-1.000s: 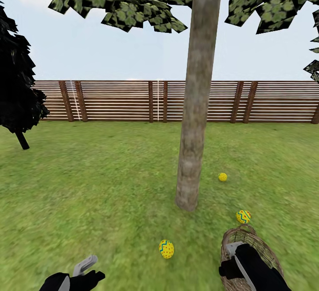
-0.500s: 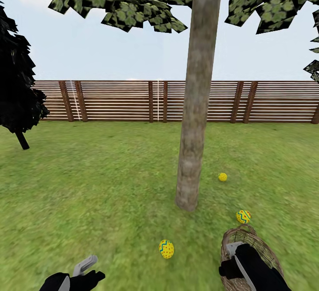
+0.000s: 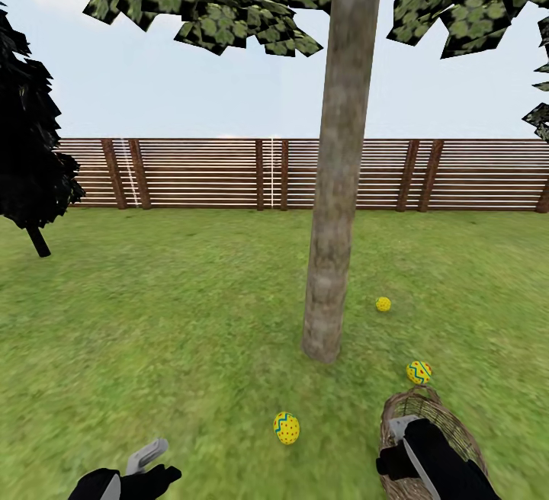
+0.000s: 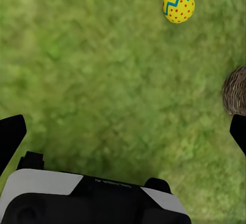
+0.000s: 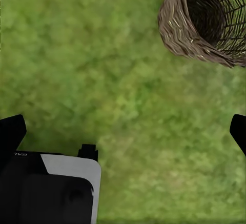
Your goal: Take the three Easter eggs out of the wicker basket on the lawn in the garden, then place them on the lawn next to a single tree (choose any tree) so that all three eggs are next to the same tree and none are left in the basket.
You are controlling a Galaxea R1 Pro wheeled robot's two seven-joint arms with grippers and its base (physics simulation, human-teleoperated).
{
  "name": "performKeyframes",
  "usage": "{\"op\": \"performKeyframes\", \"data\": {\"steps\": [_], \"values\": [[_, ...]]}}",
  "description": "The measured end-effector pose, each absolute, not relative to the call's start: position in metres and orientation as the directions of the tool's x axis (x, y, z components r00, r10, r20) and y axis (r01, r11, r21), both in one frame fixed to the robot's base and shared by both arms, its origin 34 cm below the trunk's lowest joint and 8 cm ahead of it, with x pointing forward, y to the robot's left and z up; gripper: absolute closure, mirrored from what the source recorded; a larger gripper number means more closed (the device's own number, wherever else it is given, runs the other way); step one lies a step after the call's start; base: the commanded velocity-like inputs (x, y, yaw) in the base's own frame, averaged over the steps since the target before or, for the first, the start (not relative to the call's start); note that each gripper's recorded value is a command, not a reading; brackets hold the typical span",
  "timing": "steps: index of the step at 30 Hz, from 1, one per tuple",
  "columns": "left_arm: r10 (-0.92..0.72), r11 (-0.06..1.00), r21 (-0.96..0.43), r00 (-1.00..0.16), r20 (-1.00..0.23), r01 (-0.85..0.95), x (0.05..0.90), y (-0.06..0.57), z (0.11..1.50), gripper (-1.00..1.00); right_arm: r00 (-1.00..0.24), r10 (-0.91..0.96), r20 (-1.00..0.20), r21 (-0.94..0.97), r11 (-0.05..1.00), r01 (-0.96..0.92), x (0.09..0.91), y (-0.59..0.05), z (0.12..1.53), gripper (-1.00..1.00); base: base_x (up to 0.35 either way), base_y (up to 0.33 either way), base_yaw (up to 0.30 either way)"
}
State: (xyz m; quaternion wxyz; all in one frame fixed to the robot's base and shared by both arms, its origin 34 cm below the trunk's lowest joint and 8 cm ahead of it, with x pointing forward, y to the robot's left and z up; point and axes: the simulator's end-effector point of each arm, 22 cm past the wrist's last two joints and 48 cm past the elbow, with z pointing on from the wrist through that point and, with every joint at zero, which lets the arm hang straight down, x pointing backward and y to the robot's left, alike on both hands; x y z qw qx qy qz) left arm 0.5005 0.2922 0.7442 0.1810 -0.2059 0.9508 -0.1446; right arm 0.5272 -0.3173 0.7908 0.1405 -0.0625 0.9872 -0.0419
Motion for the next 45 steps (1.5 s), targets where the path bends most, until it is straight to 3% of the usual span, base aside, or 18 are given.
{"op": "performKeyframes", "data": {"steps": [45], "values": [[-0.444,0.873,-0.351,-0.85,-0.284,-0.339,0.5005,0.2908,0.7441,-1.0,-0.959,-0.131,-0.251,-0.096,0.989,-0.11,0.5196,-0.3181,0.7842,-1.0,0.0,0.0,0.0]]}}
